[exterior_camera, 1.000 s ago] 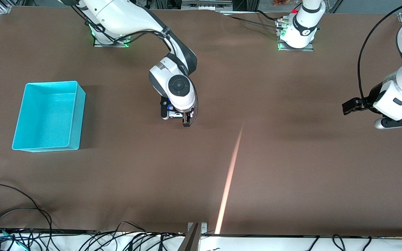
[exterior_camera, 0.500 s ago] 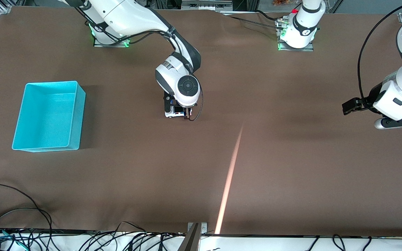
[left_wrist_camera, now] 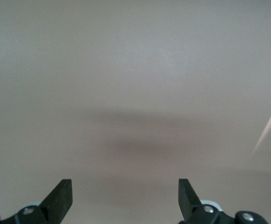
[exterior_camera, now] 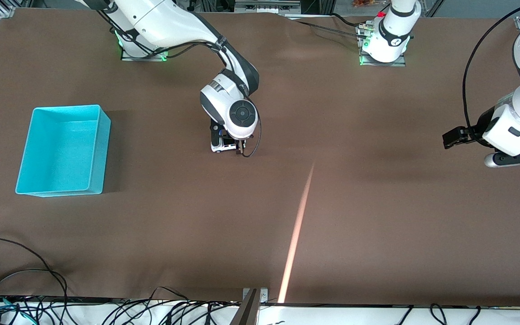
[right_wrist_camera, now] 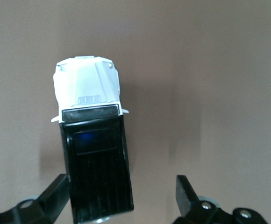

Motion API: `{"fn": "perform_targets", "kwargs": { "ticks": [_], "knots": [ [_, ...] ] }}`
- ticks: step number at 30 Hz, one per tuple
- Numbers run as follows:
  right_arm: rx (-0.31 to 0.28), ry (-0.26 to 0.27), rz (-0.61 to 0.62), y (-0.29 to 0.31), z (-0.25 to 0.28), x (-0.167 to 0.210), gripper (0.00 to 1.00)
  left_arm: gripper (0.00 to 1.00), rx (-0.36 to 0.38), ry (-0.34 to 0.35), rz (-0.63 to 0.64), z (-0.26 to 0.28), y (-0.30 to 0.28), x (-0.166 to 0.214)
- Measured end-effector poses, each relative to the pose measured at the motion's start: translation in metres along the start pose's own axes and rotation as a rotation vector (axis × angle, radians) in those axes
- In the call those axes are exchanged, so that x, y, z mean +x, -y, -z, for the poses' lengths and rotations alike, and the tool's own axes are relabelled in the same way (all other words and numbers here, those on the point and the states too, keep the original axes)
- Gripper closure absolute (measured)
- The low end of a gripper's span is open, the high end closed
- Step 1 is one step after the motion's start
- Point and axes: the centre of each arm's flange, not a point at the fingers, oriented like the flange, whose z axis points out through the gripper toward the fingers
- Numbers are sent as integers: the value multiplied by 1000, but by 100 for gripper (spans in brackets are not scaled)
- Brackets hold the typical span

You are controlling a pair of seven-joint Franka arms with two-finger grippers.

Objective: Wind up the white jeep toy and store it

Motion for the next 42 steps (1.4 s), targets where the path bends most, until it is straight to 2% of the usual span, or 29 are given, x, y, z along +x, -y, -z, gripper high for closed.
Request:
{"fn": "perform_targets", "kwargs": {
  "ticks": [7, 8, 12, 13, 15, 28, 31, 33, 42],
  "knots": [
    [-8, -6, 5, 4, -9, 3, 0, 0, 0, 0, 0, 0, 0, 0],
    [-8, -6, 4, 4, -10, 4, 3, 0, 0, 0, 0, 0, 0, 0],
    [-8, -6, 4, 4, -10, 4, 23, 0, 0, 1, 0, -1, 0, 0],
    [-8, -6, 4, 5, -10, 4, 33, 0, 0, 1, 0, -1, 0, 0],
    [-5, -5, 4, 5, -8, 4, 40, 0, 0, 1, 0, -1, 0, 0],
    [0, -1, 1, 7, -2, 4, 41, 0, 0, 2, 0, -1, 0, 0],
    [3, -2, -4, 10, 9, 6, 42, 0, 0, 2, 0, -1, 0, 0],
    [2, -4, -18, 16, 26, 13, 47, 0, 0, 2, 0, -1, 0, 1],
    [-9, -13, -45, 25, 56, 29, 47, 0, 0, 3, 0, -1, 0, 1]
  ]
}}
